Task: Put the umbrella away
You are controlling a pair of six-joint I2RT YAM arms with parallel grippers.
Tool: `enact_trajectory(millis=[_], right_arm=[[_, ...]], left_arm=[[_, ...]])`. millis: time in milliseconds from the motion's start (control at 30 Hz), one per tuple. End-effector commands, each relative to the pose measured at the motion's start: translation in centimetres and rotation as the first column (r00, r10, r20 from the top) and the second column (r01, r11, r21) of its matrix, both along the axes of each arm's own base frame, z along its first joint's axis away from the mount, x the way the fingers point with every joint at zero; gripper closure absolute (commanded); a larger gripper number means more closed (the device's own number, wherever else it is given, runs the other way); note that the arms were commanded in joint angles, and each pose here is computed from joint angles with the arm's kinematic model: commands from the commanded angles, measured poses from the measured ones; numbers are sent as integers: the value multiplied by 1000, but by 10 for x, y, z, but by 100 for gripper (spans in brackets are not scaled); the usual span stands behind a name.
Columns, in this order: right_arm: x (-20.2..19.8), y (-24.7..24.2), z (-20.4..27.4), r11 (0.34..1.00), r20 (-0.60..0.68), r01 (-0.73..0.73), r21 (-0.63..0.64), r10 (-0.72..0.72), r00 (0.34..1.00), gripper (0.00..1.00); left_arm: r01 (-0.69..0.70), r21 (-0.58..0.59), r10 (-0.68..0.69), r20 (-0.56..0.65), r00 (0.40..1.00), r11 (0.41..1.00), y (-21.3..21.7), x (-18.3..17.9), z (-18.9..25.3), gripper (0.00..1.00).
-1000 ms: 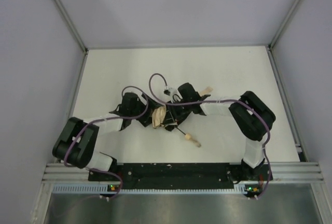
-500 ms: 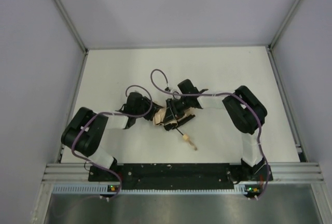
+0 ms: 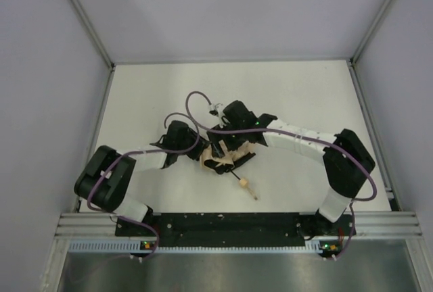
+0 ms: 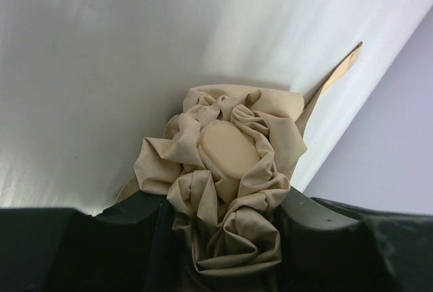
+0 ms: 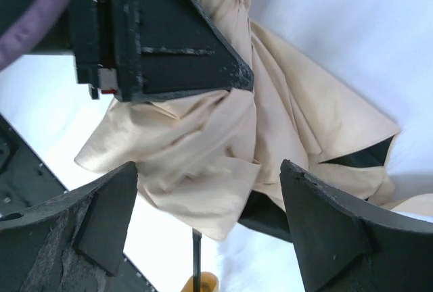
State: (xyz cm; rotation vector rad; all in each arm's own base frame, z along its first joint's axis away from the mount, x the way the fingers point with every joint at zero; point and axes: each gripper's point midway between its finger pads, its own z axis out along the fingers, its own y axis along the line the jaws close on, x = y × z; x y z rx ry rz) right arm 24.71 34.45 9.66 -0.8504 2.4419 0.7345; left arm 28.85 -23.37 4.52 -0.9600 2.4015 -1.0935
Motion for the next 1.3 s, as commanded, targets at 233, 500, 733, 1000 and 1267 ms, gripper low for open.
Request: enact_trajectory(millis=[233, 500, 733, 1000, 1267], right_arm=[[0, 19, -30, 979, 273, -31, -204, 87, 958, 20], [14, -2, -71, 945, 329, 71, -319, 40, 944, 43], [17, -2, -84, 952, 317, 71, -299, 29, 948, 100], [3, 8, -68, 995, 164, -54, -84, 67, 984, 100], [-15, 22, -29, 971, 16, -151, 184, 150, 989, 100]], left_arm=[[-69, 53, 76, -148, 986, 996, 6, -4, 9, 100], [-88, 66, 100, -220, 970, 994, 5, -6, 8, 100], [-69, 73, 84, -235, 968, 995, 7, -15, -1, 99], [-46, 84, 59, -155, 986, 995, 18, -26, 0, 30], [-38, -6, 38, -98, 994, 999, 11, -35, 2, 1]])
